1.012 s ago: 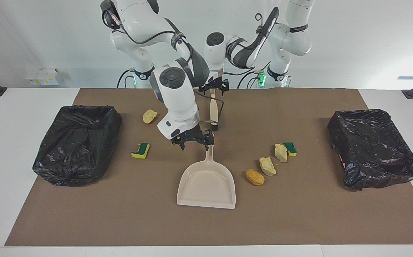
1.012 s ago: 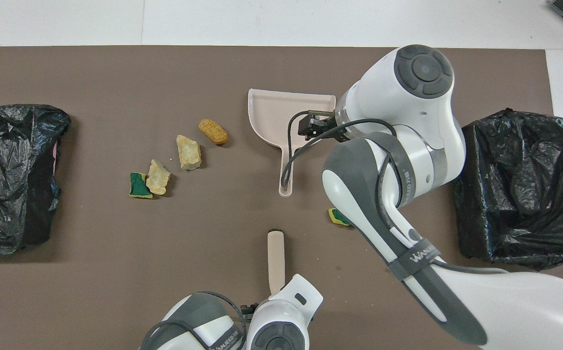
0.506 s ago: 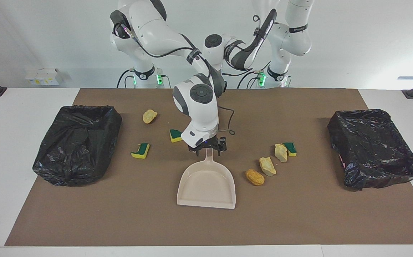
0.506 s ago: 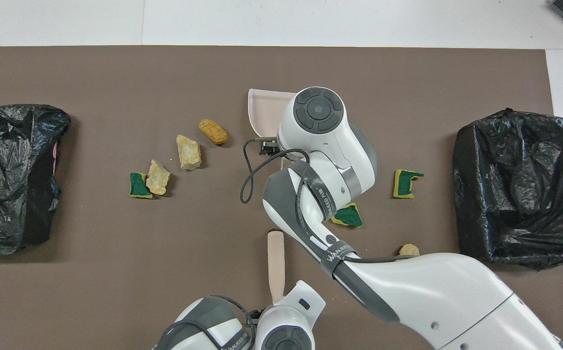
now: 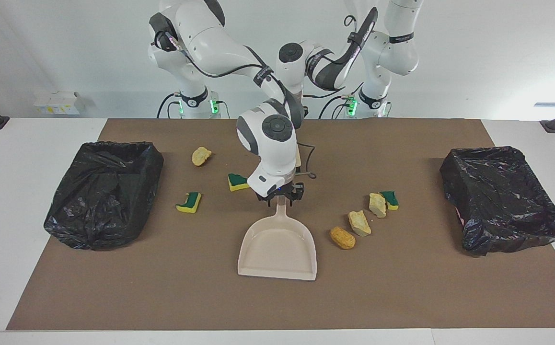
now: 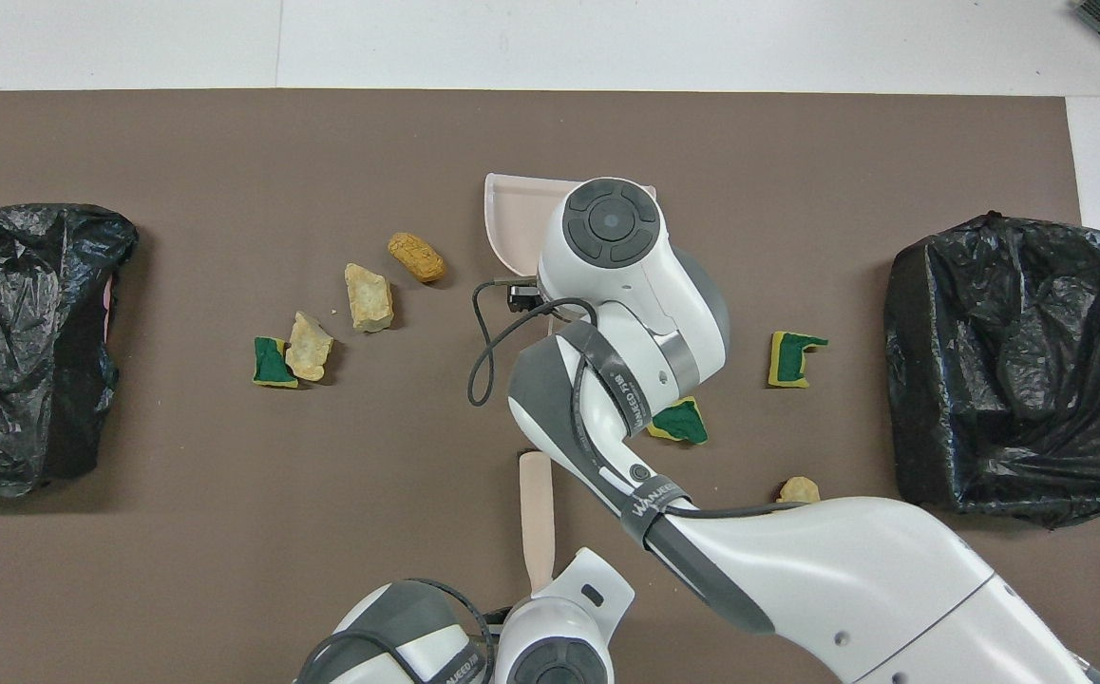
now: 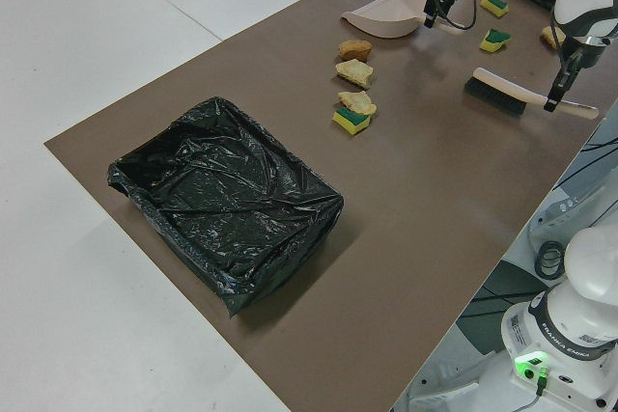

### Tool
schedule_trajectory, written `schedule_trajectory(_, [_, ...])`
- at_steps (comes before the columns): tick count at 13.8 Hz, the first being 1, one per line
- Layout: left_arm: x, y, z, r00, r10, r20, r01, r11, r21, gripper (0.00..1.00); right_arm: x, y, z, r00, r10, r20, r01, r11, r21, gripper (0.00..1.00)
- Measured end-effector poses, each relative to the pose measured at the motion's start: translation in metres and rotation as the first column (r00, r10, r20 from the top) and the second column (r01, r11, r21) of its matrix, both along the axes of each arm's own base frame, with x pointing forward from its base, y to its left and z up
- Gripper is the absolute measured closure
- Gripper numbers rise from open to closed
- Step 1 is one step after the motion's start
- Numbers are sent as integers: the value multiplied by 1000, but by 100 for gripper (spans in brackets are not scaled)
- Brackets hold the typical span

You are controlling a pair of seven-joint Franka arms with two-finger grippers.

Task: Sweep and dump trash in bin
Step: 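Lift the dustpan with the right gripper while the left gripper grasps the brush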

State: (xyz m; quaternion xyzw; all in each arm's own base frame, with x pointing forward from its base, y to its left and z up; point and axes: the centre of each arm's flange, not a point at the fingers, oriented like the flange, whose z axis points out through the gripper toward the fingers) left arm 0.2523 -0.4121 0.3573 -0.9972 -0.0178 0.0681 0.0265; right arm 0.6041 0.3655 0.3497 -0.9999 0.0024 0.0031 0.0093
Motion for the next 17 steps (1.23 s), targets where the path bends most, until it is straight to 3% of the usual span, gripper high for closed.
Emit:
schedule_trajectory(3, [4, 16, 22, 999, 22, -27, -21, 999, 37, 74, -5, 2, 2, 1000, 7, -4, -7, 1000, -7, 68])
schedule_trajectory(6, [17, 47, 50, 998, 34, -60, -30, 997, 68, 74, -3, -5, 6, 1000, -4, -7, 4, 1000, -17, 68])
schedule_trajectory(10, [71, 127, 87, 992, 94, -85, -90, 995, 50, 74, 11, -32, 27, 1000, -26, 8, 26, 1000, -14, 68])
schedule_trajectory(14, [133, 229, 100, 973, 214, -82, -214, 977, 3, 74, 13, -63, 64, 988, 157, 0, -157, 987, -26, 68])
schedule_trajectory(17, [174, 308, 94, 951, 302, -64, -304, 952, -37, 74, 15, -80, 69, 932, 360, -33, -361, 932, -28, 68])
